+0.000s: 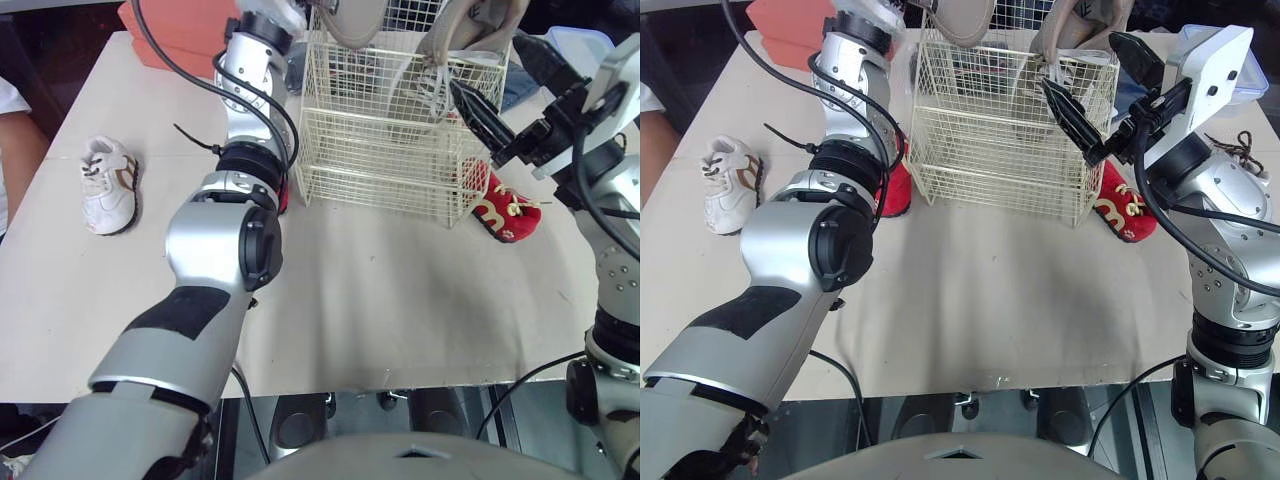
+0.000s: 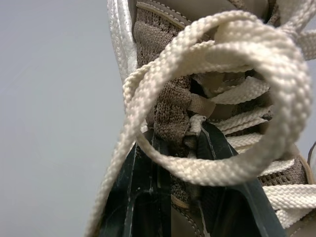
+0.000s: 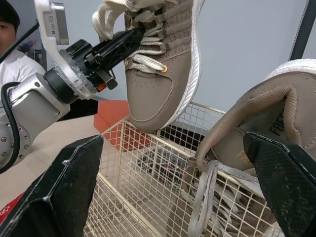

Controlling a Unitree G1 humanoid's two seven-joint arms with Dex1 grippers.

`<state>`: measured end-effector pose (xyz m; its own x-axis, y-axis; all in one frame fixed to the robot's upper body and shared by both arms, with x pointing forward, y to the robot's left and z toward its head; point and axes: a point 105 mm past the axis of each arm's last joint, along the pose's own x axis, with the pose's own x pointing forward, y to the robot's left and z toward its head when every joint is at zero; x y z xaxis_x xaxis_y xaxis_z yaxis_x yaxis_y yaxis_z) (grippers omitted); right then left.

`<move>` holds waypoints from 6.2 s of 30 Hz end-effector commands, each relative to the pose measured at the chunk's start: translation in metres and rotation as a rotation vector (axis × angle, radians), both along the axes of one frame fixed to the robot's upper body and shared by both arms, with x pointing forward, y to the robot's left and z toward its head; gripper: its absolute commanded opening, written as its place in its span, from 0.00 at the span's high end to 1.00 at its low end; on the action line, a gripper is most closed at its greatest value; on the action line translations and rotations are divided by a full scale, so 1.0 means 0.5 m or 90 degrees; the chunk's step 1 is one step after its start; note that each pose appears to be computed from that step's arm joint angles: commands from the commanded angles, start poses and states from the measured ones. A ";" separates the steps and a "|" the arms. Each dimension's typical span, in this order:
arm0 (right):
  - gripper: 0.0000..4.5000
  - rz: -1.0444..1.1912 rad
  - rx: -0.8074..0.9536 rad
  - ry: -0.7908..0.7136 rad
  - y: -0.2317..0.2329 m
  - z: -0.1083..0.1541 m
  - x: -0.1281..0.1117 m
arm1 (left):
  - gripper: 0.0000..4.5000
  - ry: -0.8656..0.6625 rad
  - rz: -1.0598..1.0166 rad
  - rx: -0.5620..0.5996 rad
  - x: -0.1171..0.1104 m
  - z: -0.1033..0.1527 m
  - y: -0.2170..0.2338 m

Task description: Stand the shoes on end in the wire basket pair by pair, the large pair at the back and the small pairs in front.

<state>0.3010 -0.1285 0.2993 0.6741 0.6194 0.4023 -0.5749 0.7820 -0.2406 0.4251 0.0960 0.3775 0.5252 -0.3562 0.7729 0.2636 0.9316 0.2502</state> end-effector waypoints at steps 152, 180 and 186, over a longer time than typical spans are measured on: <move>0.00 -0.021 0.041 -0.140 0.018 0.068 -0.026 | 0.97 0.079 -0.085 -0.278 -0.059 0.072 -0.005; 0.00 -0.014 0.049 -0.132 0.017 0.065 -0.015 | 0.97 0.199 -0.039 -0.258 -0.062 0.021 -0.021; 0.00 -0.022 0.046 -0.130 0.015 0.060 -0.013 | 0.97 0.292 -0.037 -0.242 -0.012 -0.034 -0.064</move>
